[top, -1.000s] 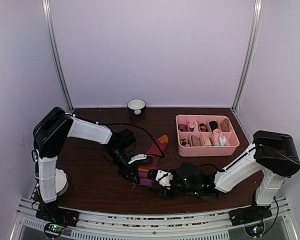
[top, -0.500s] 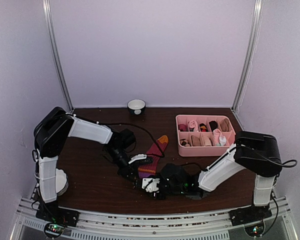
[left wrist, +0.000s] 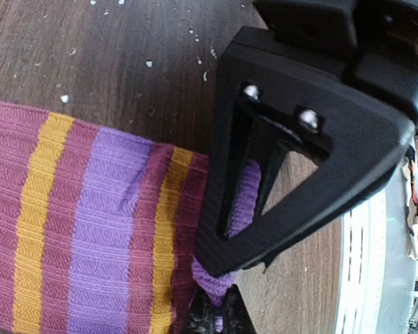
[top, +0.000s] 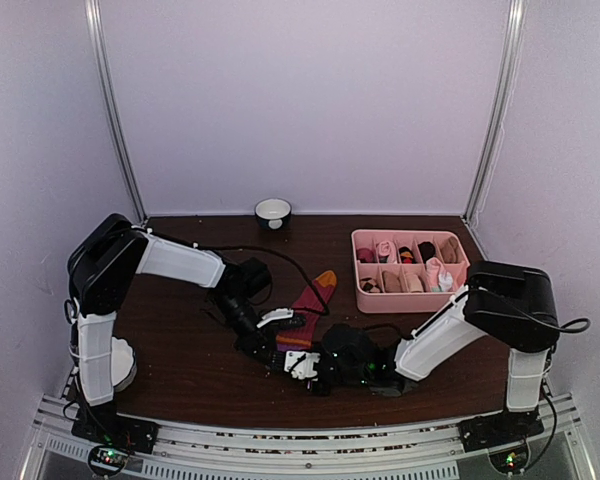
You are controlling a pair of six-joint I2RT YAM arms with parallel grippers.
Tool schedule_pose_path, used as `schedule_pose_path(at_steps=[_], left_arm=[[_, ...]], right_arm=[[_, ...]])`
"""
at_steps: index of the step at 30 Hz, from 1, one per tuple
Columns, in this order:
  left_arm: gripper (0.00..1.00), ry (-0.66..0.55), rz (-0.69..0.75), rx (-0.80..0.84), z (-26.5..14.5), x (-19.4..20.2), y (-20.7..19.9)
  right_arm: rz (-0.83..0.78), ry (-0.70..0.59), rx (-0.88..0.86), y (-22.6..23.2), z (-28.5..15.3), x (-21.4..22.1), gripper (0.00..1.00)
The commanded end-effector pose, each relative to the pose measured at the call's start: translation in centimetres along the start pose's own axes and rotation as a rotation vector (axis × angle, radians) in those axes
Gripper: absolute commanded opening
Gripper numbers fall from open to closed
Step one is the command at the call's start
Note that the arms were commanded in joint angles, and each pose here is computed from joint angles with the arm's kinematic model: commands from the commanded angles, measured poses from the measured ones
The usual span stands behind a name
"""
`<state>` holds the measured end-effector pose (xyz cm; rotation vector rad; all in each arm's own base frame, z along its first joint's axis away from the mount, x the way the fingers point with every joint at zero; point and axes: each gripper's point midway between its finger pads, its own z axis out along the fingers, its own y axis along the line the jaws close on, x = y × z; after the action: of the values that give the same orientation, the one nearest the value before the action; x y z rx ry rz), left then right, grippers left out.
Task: Roll the socks
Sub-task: Roll the sock at the center of the board.
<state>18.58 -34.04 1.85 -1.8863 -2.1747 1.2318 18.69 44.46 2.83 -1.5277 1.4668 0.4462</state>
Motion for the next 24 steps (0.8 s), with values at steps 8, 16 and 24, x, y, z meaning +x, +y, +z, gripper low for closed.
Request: schedule_pose_path(at_steps=[8,16,24], left_arm=[[0.2,0.044,0.018,-0.029,0.0,1.1,0.5],[0.5,-0.07,0.202,-0.202,-3.0,-0.7,-0.5],[0.44,-0.095,0.301,-0.209,-3.4,-1.2,-1.9]], right_arm=[[0.237,0.099,-0.182,1.5,-0.2,3.4,0.0],[0.554,0.123,-0.367,3.8,-1.3,3.4,0.0],[0.912,0.238,-0.501,4.8,-1.0,5.0,0.0]])
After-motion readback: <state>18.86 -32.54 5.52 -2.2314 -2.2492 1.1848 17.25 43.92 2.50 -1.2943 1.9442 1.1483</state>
